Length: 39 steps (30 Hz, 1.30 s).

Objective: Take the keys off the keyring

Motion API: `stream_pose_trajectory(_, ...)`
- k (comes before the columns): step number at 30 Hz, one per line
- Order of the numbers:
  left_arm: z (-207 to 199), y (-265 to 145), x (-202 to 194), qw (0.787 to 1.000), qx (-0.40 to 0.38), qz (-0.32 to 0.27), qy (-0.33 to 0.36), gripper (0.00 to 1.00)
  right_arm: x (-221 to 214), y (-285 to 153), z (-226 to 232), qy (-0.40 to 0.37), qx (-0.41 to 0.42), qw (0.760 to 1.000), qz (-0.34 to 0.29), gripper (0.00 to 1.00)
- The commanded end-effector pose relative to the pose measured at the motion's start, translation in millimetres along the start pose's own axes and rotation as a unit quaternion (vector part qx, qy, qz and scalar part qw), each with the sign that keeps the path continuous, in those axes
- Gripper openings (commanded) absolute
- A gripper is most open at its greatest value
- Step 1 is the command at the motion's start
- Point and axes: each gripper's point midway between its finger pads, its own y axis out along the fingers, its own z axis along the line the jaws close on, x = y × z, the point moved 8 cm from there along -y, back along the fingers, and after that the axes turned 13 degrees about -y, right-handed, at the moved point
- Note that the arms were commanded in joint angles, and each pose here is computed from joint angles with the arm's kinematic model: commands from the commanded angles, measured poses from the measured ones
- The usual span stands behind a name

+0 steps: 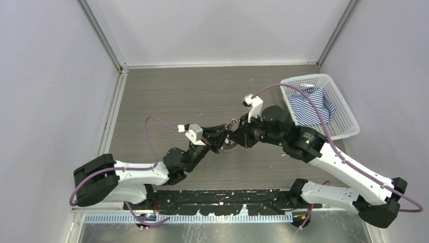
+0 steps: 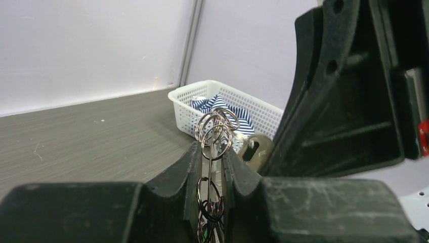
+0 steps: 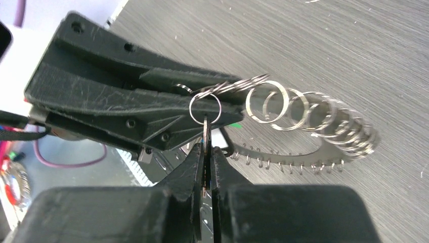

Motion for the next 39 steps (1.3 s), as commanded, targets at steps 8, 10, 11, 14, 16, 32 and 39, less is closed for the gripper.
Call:
stream_pose_trajectory(8,-16.3,16.0,54.0,0.991,-0.015,-0.122,-0.049,0.00,-3.5,1.2,5.7,-0.080,-0.063,0.994,0.047,0.01)
stream_pose_trajectory(10,-16.3,15.2,51.5,0.992,-0.017,-0.113,-0.046,0.00,3.3,-2.4,3.1,-0.079,-0.077,0.993,0.037,0.01)
stream_pose_trajectory(11,-15.9,14.8,50.0,0.993,-0.018,-0.110,-0.045,0.00,7.2,-4.4,1.7,-0.077,-0.080,0.993,0.031,0.01)
stream_pose_trajectory(14,-15.6,13.6,45.2,0.994,-0.025,-0.101,-0.041,0.00,16.9,-7.2,-3.6,-0.057,-0.075,0.995,0.021,0.01)
stream_pose_trajectory(16,-16.4,13.0,42.6,0.994,-0.033,-0.095,-0.037,0.00,21.6,-6.7,-8.0,-0.033,-0.066,0.997,0.015,0.01)
stream_pose_trajectory(32,-19.3,14.3,38.5,0.995,-0.059,-0.084,-0.008,0.00,21.8,6.5,-24.2,0.064,-0.033,0.996,0.047,0.01)
stream_pose_trajectory(39,-19.1,13.5,37.1,0.994,-0.071,-0.076,0.033,0.00,20.7,8.1,-34.4,0.108,-0.028,0.992,0.062,0.01)
